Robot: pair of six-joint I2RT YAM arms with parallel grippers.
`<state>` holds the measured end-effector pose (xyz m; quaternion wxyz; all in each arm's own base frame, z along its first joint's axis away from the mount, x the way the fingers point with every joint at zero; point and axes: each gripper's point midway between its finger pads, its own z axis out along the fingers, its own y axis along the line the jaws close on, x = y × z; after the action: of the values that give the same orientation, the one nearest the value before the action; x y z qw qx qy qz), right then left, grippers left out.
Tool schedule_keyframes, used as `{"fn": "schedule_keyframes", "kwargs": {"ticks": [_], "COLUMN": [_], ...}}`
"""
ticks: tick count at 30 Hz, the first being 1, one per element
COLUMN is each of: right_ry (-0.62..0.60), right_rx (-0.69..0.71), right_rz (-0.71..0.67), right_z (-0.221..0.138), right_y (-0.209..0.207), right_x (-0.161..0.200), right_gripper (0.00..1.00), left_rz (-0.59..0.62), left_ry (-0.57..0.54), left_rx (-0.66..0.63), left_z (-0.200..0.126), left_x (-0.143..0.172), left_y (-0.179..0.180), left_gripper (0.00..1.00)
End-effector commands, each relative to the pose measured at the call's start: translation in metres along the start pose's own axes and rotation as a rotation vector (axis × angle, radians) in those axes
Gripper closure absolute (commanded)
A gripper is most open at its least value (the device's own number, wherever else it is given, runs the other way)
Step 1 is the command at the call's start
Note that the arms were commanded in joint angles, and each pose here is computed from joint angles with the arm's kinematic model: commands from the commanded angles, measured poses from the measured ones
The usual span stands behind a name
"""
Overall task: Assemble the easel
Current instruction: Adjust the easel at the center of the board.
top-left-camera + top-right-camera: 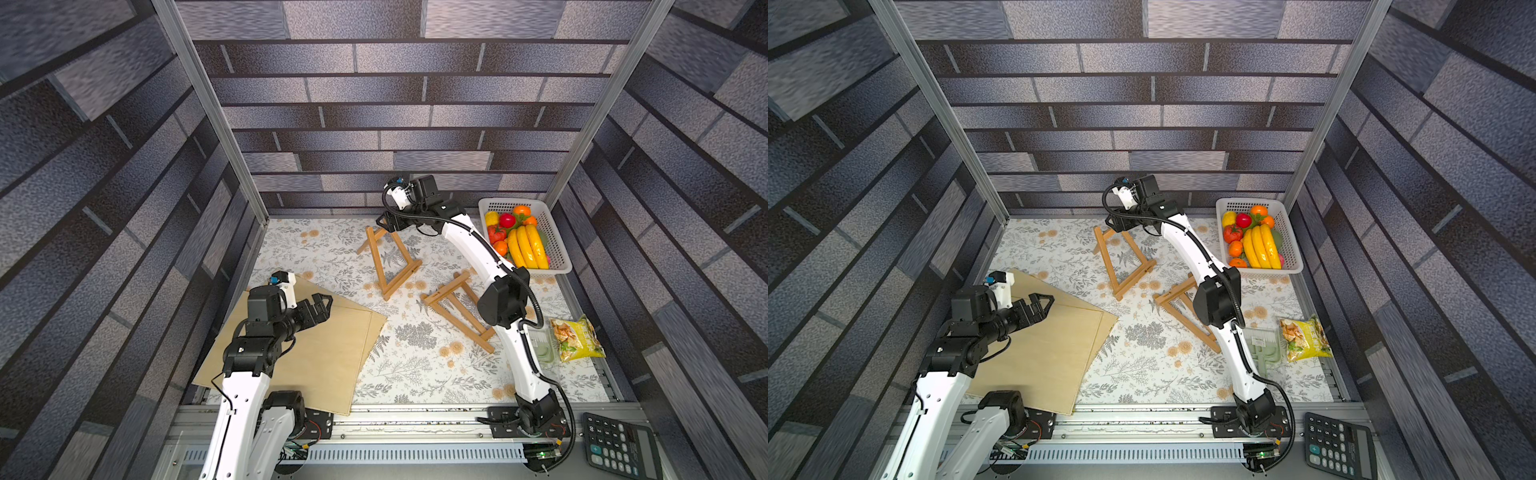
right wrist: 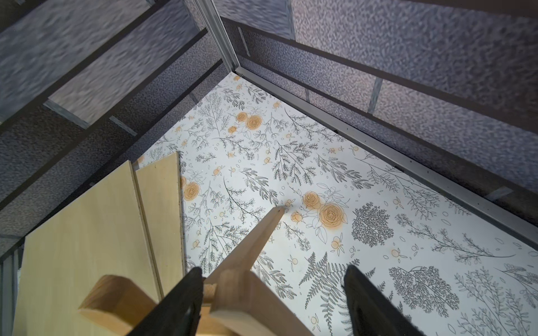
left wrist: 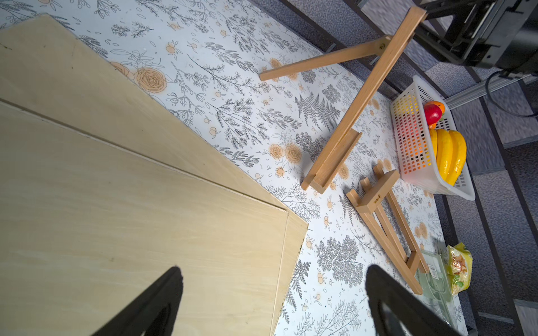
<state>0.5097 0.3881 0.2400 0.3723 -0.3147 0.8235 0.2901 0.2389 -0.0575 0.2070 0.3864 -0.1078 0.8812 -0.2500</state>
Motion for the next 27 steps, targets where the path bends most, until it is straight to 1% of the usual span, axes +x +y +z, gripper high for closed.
{"fn": "schedule_keyframes", "kwargs": {"ticks": [1, 5, 9, 14, 16, 21, 27], "right_ry": [-0.032, -0.031, -0.04, -0.059, -0.073, -0.096, -0.132], "right_rx": [-0.008, -0.023, -0.008, 0.032, 0.054, 0.165, 0.217], "right_rz": [-0.005, 0.003, 0.019, 0.03, 0.02, -0.082, -0.111], "right_z": [0.003, 0.011, 0.013, 0.013, 0.014, 0.019, 0.015], "right_y": [0.006, 0.012, 0.012, 0.012, 0.015, 0.022, 0.02], "right_x": [-0.01, -0.007, -0.007, -0.008, -0.009, -0.012, -0.031], "right_gripper": [0.34, 0.5, 0.74, 0.85, 0.85, 0.86, 0.86], "left_rz": [0.015, 0.012, 0.011, 0.01, 0.008, 0.007, -0.001], "left_ry": [0.024, 0.025, 0.028, 0.033, 0.035, 0.041, 0.034], "left_rx": [0.009, 0.007, 0.007, 0.004, 0.003, 0.001, -0.002], "left_z": [-0.001, 0.0, 0.001, 0.002, 0.002, 0.003, 0.007], "left_x": [0.007, 0.006, 0.006, 0.009, 0.01, 0.014, 0.008], "left_y": [0.001, 0.003, 0.004, 0.005, 0.006, 0.008, 0.008], "left_gripper": [0.0, 0.0, 0.0, 0.0, 0.0, 0.0, 0.0]}}
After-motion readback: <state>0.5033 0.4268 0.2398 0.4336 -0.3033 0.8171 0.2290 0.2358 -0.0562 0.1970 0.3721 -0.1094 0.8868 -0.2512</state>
